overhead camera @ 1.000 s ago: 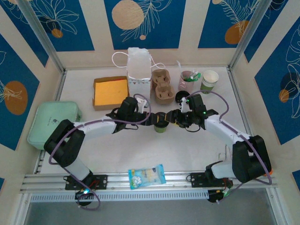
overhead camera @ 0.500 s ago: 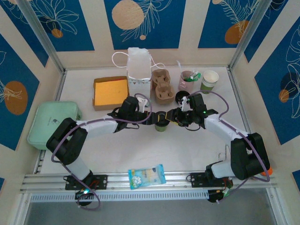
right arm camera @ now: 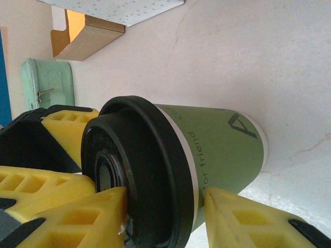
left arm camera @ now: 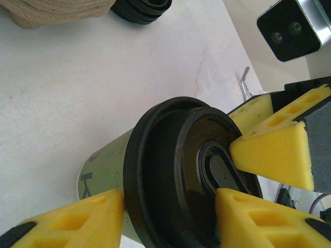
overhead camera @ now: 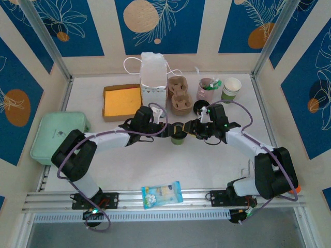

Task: Pack the takeout coffee

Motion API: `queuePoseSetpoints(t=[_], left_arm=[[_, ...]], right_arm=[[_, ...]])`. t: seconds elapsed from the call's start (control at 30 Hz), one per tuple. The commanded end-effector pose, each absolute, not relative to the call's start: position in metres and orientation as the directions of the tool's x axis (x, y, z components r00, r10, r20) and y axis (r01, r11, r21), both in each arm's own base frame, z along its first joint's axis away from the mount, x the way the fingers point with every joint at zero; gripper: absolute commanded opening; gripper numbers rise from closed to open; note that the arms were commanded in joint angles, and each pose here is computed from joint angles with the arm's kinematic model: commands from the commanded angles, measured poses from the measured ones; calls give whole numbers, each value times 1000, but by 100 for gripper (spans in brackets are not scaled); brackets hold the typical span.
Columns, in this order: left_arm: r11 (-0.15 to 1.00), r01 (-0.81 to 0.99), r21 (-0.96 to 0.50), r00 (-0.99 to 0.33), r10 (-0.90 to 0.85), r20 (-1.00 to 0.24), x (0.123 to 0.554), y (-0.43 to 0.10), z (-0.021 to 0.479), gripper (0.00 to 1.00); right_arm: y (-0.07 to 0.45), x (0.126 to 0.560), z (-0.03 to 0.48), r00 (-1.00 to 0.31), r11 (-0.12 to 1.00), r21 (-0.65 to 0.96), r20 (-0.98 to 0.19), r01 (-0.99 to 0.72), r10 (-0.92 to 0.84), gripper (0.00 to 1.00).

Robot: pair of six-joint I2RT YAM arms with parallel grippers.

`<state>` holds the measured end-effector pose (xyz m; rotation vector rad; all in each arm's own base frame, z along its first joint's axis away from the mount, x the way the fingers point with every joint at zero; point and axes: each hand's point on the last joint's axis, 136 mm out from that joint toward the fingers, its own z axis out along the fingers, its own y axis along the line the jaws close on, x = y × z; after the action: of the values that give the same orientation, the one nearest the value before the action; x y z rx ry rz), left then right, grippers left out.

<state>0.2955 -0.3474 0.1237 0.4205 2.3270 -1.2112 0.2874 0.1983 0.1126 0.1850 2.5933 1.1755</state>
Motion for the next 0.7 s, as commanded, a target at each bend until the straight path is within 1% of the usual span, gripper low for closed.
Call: queuePoseSetpoints(t=[0.0, 0.2, 0.27, 0.47, 0.67], left_arm=[[664, 412, -625, -883, 121, -454, 282, -333, 69, 48], [658, 419, -625, -880, 123, -460, 283, -335, 73, 48], [655, 424, -626, -876, 121, -466, 284, -336, 78, 49], [639, 443, -629, -862, 113, -494, 287, -339, 97, 55], [633, 463, -621, -850, 118, -514, 291, -342, 110, 59]], right_arm=[[167, 251, 48, -961, 791, 581, -51, 191, 270, 42], [171, 255, 58, -964, 802, 575, -80, 161, 252, 41], [174, 255, 63, -967, 803, 579, -96, 139, 237, 42], [177, 257, 81, -966, 833, 547, -159, 87, 205, 48], [177, 258, 88, -963, 847, 526, -180, 76, 198, 49]])
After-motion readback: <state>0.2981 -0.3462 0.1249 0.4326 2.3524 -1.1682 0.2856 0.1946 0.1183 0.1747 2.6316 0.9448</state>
